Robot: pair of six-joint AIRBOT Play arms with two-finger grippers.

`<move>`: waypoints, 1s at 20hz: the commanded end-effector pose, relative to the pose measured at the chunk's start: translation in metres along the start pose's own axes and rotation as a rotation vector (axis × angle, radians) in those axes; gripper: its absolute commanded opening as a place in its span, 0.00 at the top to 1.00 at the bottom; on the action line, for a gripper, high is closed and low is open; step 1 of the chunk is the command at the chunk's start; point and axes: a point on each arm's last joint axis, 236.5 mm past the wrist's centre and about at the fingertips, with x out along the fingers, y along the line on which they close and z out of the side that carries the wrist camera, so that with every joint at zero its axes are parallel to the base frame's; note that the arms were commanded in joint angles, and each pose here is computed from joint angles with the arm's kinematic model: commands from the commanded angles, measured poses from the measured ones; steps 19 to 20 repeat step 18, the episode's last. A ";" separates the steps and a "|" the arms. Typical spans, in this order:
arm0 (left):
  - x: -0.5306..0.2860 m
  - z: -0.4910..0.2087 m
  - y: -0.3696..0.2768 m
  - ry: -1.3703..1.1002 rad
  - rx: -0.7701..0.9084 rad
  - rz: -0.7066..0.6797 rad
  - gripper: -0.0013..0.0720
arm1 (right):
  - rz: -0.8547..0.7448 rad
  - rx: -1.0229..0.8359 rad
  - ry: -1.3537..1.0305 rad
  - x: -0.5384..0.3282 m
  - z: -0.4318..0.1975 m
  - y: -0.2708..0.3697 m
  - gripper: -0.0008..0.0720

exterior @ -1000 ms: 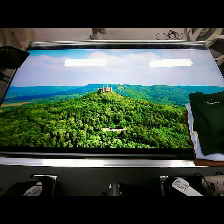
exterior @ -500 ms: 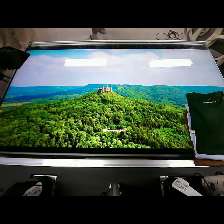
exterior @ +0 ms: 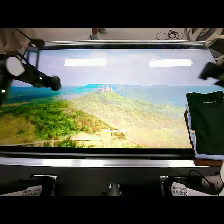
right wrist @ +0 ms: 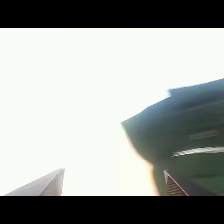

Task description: Fold the shirts.

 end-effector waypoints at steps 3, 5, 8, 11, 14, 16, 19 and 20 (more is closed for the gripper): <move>0.044 -0.024 -0.019 0.086 -0.200 -0.065 0.23 | 0.080 -0.095 0.336 0.074 -0.070 0.088 0.06; 0.044 -0.007 -0.017 0.017 -0.199 -0.065 0.25 | 0.071 -0.084 0.298 0.077 -0.062 0.086 0.06; 0.044 -0.005 -0.017 0.010 -0.199 -0.063 0.25 | 0.072 -0.092 0.299 0.077 -0.062 0.086 0.06; 0.044 -0.006 -0.018 0.012 -0.196 -0.065 0.25 | 0.072 -0.092 0.295 0.077 -0.061 0.086 0.07; 0.044 -0.006 -0.018 0.012 -0.196 -0.065 0.25 | 0.073 -0.091 0.295 0.077 -0.061 0.086 0.07; 0.044 -0.006 -0.018 0.012 -0.196 -0.065 0.25 | 0.073 -0.092 0.295 0.077 -0.061 0.086 0.07; 0.044 -0.006 -0.018 0.012 -0.196 -0.065 0.25 | 0.073 -0.092 0.295 0.077 -0.061 0.086 0.07; 0.044 -0.006 -0.018 0.012 -0.196 -0.065 0.25 | 0.073 -0.092 0.295 0.077 -0.061 0.086 0.07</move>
